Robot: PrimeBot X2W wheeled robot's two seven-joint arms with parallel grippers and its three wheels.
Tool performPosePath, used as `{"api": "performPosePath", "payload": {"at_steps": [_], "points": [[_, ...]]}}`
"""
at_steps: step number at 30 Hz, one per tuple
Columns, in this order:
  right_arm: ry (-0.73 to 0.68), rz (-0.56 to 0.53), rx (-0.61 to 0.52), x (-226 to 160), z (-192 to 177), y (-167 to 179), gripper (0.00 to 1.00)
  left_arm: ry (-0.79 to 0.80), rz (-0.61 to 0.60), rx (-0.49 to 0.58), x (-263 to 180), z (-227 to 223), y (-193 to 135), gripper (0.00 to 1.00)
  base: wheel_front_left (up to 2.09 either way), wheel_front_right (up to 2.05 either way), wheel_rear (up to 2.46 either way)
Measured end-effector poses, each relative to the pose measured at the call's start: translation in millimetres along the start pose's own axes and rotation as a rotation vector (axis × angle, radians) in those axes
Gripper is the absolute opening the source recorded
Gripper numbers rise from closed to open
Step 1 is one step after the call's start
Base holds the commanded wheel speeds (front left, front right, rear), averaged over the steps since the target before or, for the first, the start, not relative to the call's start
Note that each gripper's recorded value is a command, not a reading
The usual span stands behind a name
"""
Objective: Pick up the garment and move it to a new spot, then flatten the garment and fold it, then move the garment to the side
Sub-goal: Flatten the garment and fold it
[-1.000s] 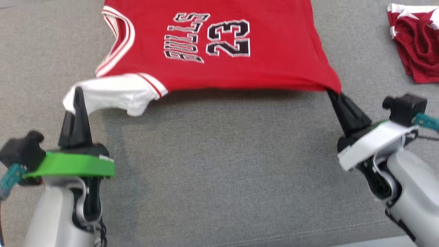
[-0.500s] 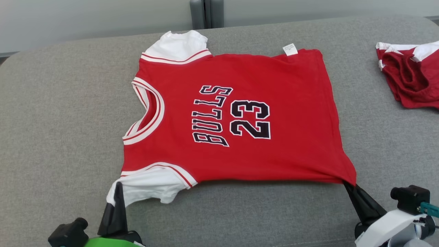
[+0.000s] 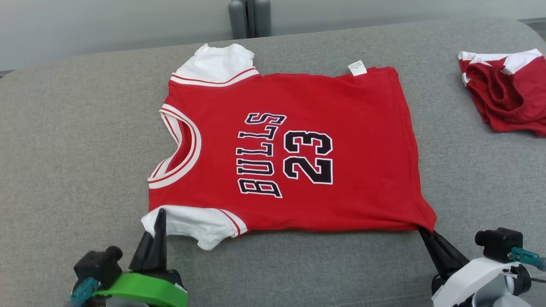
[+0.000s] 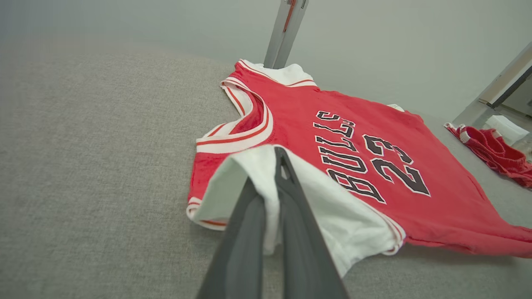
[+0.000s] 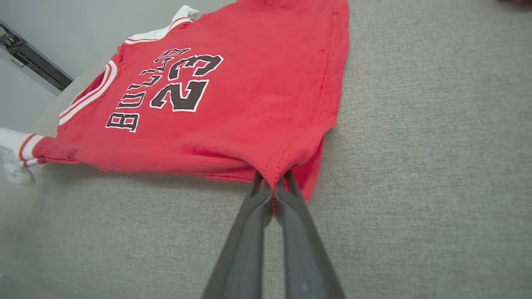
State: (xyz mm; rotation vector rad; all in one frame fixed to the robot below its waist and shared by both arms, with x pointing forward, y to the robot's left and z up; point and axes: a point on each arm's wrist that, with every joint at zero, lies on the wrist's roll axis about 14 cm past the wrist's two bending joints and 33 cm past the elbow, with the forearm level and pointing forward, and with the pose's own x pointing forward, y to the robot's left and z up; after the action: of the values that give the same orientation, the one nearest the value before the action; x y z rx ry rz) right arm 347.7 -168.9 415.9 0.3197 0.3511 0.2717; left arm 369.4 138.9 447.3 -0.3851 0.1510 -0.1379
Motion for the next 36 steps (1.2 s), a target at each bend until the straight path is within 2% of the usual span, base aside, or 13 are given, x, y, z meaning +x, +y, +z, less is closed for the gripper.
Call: {"api": "performPosePath", "payload": {"at_steps": [11, 20, 21, 22, 23, 24, 29, 36], "points": [[-0.006, 0.0, -0.024, 30.4, 27.0, -7.5, 0.0, 0.005, -0.142, 0.12, 61.2, 26.6, -19.7, 0.0, 0.0, 0.0, 0.0], [0.001, -0.018, -0.035, 70.0, 37.9, -17.4, 0.0, 0.062, -0.146, 0.165, 110.2, 16.6, -9.4, 0.0, 0.0, 0.0, 0.0], [-0.007, -0.021, -0.035, 73.5, 39.0, -18.2, 0.26, 0.067, -0.142, 0.167, 114.1, 13.8, -7.5, 0.0, 0.0, 0.0, 0.0], [-0.016, -0.024, -0.037, 76.2, 40.2, -19.0, 0.95, 0.072, -0.135, 0.168, 117.6, 11.5, -5.1, 0.17, 0.0, 0.0, 0.0], [-0.028, -0.031, -0.039, 77.9, 41.7, -20.9, 1.0, 0.073, -0.131, 0.172, 120.3, 9.6, -3.4, 0.69, 0.0, 0.0, 0.0], [-0.033, -0.036, -0.04, 78.3, 42.0, -22.1, 1.0, 0.069, -0.13, 0.173, 121.8, 9.4, -3.2, 1.0, 0.0, 0.0, 0.0], [-0.071, -0.051, -0.062, 70.8, 40.8, -25.9, 1.0, 0.049, -0.13, 0.159, 119.8, 9.4, -7.9, 1.0, 0.0, 0.0, 0.0], [-0.069, -0.069, -0.071, 47.7, 27.1, -29.5, 1.0, 0.065, -0.054, 0.136, 87.9, -0.2, 18.4, 1.0, 0.0, 0.0, 0.0]]}}
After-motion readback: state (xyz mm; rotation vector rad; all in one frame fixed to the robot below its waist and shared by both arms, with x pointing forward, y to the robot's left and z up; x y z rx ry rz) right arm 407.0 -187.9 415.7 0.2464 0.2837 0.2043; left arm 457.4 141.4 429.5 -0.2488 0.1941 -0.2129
